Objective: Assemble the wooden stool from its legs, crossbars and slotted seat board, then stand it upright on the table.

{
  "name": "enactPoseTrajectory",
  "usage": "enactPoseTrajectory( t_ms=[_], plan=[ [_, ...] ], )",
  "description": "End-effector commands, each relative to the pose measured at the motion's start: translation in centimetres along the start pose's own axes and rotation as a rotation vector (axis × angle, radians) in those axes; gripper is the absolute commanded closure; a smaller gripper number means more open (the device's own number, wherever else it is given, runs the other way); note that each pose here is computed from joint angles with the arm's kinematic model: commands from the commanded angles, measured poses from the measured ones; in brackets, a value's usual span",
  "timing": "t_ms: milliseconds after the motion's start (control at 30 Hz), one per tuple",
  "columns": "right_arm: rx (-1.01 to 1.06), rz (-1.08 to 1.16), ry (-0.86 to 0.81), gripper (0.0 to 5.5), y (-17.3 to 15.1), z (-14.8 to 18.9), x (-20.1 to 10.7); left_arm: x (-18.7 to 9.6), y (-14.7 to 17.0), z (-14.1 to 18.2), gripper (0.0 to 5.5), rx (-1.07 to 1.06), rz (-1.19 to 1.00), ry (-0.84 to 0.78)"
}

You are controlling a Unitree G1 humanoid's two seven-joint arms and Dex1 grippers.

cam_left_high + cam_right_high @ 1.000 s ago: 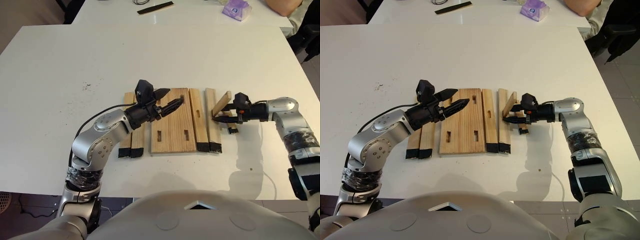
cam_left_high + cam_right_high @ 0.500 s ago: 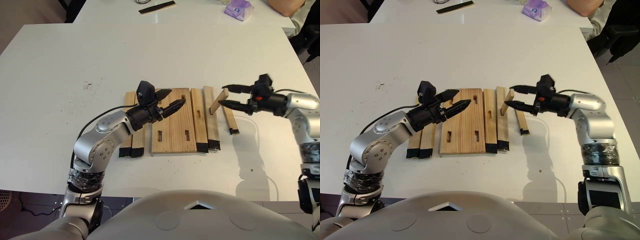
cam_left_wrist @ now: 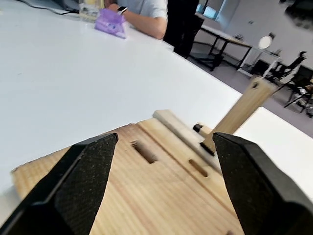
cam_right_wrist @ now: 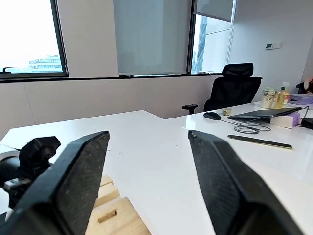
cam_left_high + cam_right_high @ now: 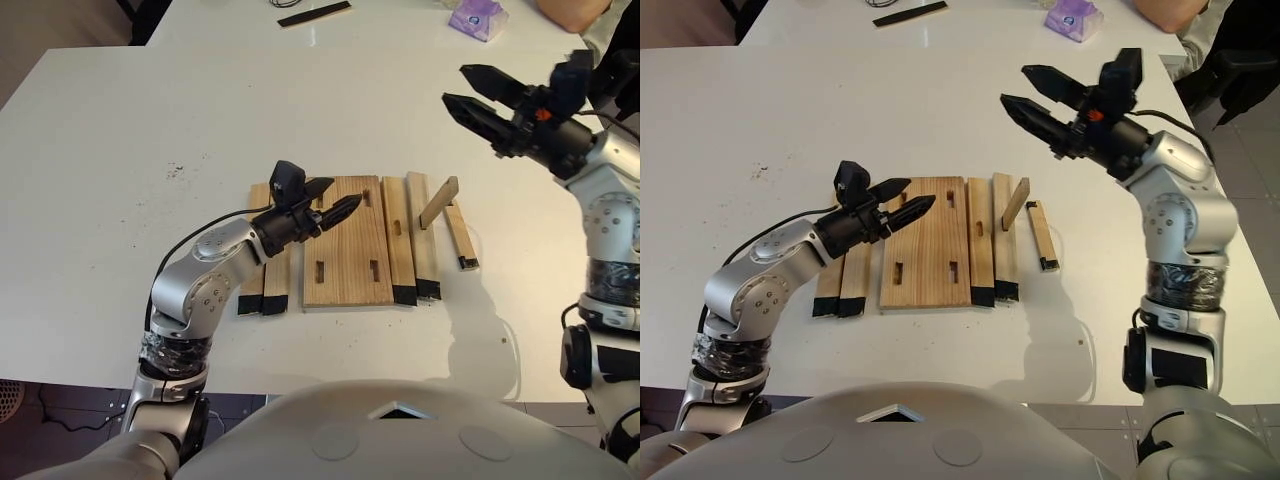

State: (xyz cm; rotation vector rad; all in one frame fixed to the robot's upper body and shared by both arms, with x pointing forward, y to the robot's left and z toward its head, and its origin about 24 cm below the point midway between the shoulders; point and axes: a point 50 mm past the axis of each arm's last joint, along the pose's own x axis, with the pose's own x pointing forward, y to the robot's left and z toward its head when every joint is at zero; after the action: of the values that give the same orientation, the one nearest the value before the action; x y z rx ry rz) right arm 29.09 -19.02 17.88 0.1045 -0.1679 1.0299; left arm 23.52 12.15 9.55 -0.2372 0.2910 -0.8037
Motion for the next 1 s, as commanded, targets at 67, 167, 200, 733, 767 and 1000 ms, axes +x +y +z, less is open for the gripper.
enactPoseTrajectory(
  t_ms=[67, 167, 200, 733, 767, 1000],
  plan=[
    [-0.023, 0.047, -0.083, 2.52, 0.5, 2.2, 0.9, 0.2, 0.5, -0.3, 1.89, 0.012, 0.025, 0.025],
    [-0.014, 0.039, -0.047, 2.52, 0.5, 1.1, 0.3, 0.1, 0.7, -0.4, 1.89, 0.015, 0.031, 0.034],
    [-0.01, 0.032, 0.0, 2.52, 0.5, -0.2, 0.0, 0.1, 0.8, -0.3, 1.89, 0.015, 0.031, 0.036],
    [0.054, -0.049, -0.132, 2.52, 1.7, -1.5, -1.1, 0.2, 1.5, -0.3, 1.89, 0.02, 0.009, 0.062],
    [0.057, -0.027, -0.149, 2.52, 2.3, -0.7, -1.0, 0.1, 1.4, -0.5, 1.89, 0.017, 0.014, 0.061],
    [0.159, 0.1, 0.0, 2.52, 8.0, -1.6, -3.2, -0.2, 1.3, -1.0, 1.89, 0.01, 0.036, 0.056]
  ],
)
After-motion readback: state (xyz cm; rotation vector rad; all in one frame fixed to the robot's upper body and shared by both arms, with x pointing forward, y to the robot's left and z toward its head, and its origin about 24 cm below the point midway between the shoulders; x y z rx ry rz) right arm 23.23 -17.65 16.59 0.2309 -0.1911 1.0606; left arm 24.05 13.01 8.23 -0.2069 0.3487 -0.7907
